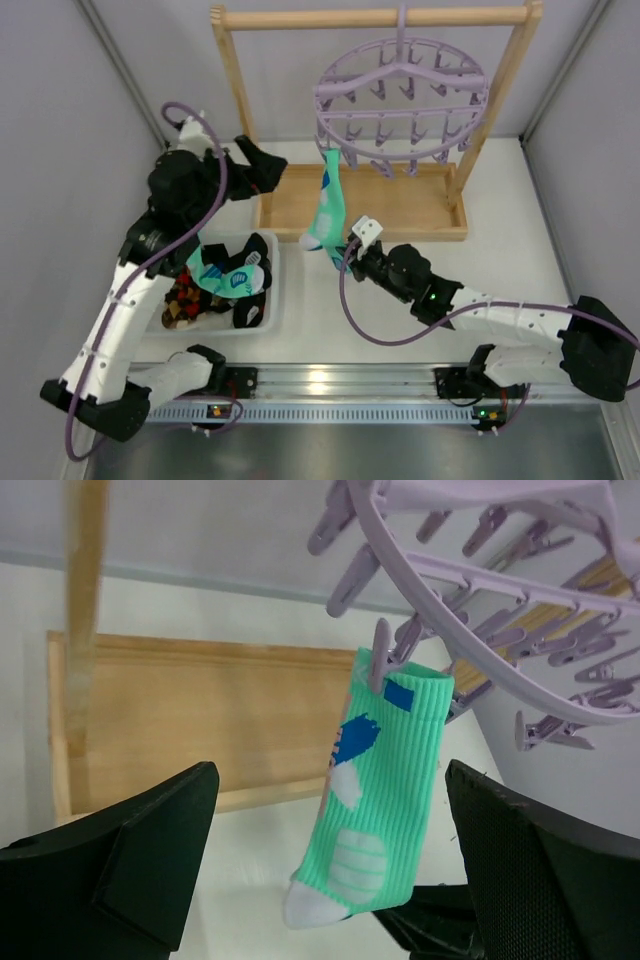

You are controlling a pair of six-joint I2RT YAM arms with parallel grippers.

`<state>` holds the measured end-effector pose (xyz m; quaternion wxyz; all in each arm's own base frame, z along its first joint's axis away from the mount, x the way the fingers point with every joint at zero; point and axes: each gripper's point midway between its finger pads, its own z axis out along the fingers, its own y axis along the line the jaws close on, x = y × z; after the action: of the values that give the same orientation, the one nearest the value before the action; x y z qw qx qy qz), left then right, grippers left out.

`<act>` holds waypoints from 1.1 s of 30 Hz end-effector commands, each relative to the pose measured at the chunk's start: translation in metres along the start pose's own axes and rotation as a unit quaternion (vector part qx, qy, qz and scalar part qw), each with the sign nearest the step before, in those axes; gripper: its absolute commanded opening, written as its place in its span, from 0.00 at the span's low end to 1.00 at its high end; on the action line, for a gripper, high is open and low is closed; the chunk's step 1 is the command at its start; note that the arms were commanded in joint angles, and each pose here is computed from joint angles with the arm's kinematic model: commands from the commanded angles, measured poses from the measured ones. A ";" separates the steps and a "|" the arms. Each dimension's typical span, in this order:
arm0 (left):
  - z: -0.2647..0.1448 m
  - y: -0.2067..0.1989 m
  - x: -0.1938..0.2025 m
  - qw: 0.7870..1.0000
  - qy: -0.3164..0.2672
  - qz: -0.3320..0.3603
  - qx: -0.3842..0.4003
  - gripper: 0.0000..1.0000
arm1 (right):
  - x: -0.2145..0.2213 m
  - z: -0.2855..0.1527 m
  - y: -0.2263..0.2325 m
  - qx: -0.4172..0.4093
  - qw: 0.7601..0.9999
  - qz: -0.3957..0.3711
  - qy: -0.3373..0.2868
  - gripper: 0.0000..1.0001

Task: Remove the socks clipped to the hanger

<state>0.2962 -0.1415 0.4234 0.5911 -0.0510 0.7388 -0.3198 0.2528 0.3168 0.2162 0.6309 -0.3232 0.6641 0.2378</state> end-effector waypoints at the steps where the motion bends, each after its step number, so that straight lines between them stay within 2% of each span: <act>1: 0.029 -0.020 -0.003 0.998 -0.030 0.037 -0.035 0.98 | 0.003 -0.010 0.001 0.033 0.999 0.013 0.004 0.00; 2: 0.031 -0.045 0.003 0.999 -0.023 0.041 -0.010 0.99 | 0.005 -0.011 0.004 0.036 0.999 0.014 0.006 0.00; 5: 0.058 -0.065 0.018 0.998 -0.004 0.057 -0.009 0.99 | 0.008 -0.012 0.006 0.052 0.999 0.014 0.010 0.00; 7: 0.066 -0.066 0.015 0.996 -0.020 0.081 -0.039 0.99 | 0.009 -0.010 0.008 0.058 0.998 0.009 0.017 0.00; 8: 0.074 -0.082 0.024 0.995 -0.016 0.096 -0.035 0.98 | 0.011 -0.010 0.007 0.070 0.997 0.003 0.022 0.00; 11: 0.082 -0.092 0.034 0.988 -0.025 0.134 -0.068 0.99 | 0.012 -0.008 0.011 0.075 0.997 -0.003 0.026 0.00; 16: 0.089 -0.084 0.029 0.980 -0.046 0.154 -0.119 0.97 | 0.009 -0.007 0.016 0.071 0.997 -0.001 0.021 0.00; 22: 0.111 -0.092 0.043 0.979 -0.032 0.166 -0.115 0.79 | 0.010 -0.004 0.021 0.072 0.997 -0.013 0.028 0.00; 33: 0.101 -0.111 0.061 0.976 -0.027 0.187 -0.109 0.80 | 0.011 0.003 0.021 0.085 0.996 -0.016 0.036 0.00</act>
<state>0.3425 -0.3019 0.3899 0.6244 0.0352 0.7733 -0.1045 0.2386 0.3214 0.1785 0.6177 -0.3031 0.7104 0.1482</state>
